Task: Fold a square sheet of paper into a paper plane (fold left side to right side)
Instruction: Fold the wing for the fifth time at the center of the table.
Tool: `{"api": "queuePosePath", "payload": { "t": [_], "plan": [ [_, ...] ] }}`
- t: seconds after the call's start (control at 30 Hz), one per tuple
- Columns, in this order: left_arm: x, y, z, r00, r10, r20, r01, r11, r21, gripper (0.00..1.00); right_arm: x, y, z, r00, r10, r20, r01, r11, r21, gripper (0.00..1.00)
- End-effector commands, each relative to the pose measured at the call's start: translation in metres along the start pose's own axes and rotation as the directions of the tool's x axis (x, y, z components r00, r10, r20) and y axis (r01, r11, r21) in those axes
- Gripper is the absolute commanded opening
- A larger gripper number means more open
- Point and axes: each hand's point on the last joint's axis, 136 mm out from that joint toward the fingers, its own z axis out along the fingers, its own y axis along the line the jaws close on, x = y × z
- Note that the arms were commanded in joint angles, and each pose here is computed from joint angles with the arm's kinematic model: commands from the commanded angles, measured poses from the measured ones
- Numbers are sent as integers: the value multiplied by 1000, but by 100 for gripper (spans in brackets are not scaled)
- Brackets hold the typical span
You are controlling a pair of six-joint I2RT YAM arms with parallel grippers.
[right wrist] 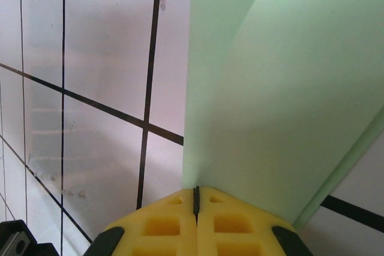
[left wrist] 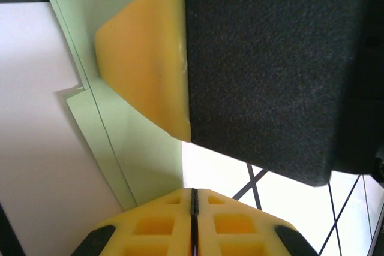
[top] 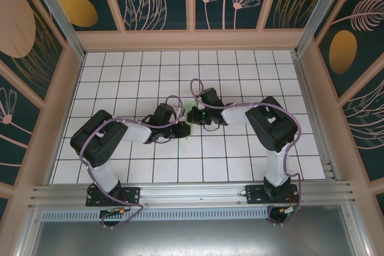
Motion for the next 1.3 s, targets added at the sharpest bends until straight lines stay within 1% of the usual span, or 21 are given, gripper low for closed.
{"api": "queuePosePath", "payload": {
  "t": [0.0,0.2,0.5,0.63,0.8,0.9,1.1,1.27],
  "plan": [
    [60,58,4,983,-93,-156,60,977,-205,12,-14,-29,4,999,-17,34,14,995,103,0],
    [62,59,3,983,-94,-156,60,977,-207,12,-34,-40,-2,998,-12,60,5,993,119,0],
    [61,58,4,983,-93,-155,61,978,-200,12,-43,-42,-2,998,-6,63,-1,994,109,0],
    [45,35,1,990,-65,-125,49,990,-129,12,-33,-46,5,1000,5,25,-9,992,126,0],
    [10,-7,-14,998,-4,-56,2,999,-45,12,-18,-51,11,1000,16,-14,-13,989,147,0],
    [-2,-22,-20,999,18,-42,-19,999,-27,13,-14,-53,13,999,9,-34,-3,986,167,0],
    [5,-27,-19,997,15,-72,-14,1000,21,13,-14,-53,14,999,2,-35,4,985,175,0],
    [12,-24,-13,995,12,-96,-9,999,33,13,-12,-53,14,999,2,-39,5,984,178,0]
  ]
}}
